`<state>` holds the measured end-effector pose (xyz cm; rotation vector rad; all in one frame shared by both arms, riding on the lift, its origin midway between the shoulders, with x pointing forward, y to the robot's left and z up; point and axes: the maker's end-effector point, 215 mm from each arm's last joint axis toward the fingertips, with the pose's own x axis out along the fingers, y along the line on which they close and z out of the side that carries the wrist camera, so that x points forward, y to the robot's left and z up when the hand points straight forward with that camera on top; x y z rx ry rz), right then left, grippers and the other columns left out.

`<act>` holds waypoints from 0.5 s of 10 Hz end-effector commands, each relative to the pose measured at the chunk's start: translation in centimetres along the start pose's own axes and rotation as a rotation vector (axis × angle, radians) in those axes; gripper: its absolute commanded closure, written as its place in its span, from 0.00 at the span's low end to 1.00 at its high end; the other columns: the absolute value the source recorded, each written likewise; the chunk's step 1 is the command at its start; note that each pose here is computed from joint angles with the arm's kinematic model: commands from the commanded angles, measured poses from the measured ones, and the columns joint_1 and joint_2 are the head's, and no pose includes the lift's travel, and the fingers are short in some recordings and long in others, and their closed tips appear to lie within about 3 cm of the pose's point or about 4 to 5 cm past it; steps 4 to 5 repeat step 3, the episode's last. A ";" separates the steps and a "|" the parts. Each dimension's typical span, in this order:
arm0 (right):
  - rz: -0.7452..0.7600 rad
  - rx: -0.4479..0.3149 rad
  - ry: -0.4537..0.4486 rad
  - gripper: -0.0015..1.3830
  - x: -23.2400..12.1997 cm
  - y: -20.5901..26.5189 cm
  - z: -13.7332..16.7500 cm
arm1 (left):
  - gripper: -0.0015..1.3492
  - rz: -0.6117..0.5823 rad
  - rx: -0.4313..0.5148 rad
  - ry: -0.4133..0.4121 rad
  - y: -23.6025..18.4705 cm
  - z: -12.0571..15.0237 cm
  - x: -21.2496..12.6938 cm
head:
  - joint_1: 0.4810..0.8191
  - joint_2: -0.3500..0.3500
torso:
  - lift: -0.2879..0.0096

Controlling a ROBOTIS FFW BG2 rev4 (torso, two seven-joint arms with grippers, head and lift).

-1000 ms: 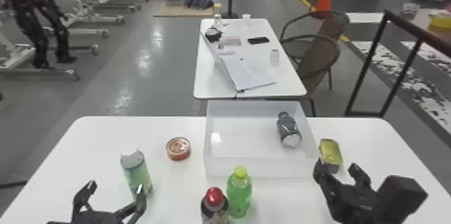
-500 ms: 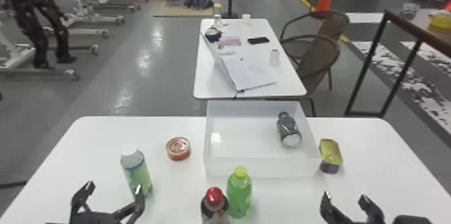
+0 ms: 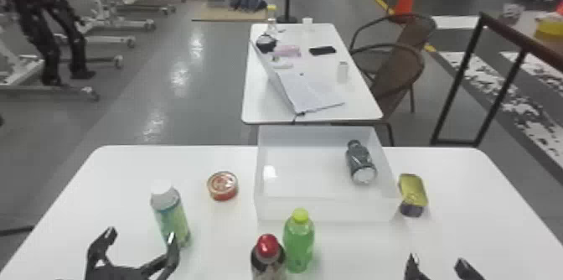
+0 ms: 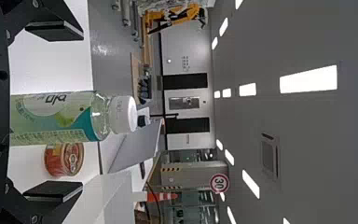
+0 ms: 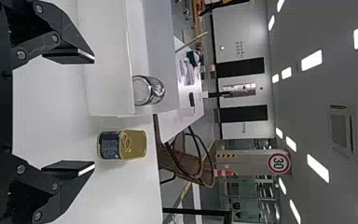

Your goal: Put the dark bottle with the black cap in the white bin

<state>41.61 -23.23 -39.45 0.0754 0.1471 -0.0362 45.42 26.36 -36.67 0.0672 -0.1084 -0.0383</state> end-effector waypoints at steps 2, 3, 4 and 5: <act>0.000 0.002 -0.001 0.33 0.0 0.0 0.0 | 0.12 0.000 -0.004 0.003 -0.1 -0.1 0.0 | 0.20 0.50 | 0.63; -0.001 0.001 0.000 0.33 0.0 0.0 -0.1 | 0.12 0.000 -0.004 0.003 -0.1 -0.1 0.0 | 0.20 0.50 | 0.63; -0.001 0.001 0.000 0.33 0.0 0.0 -0.1 | 0.12 0.000 -0.004 0.003 -0.1 -0.1 0.0 | 0.20 0.50 | 0.63; -0.001 0.001 0.000 0.33 0.0 0.0 -0.1 | 0.12 0.000 -0.004 0.003 -0.1 -0.1 0.0 | 0.20 0.50 | 0.63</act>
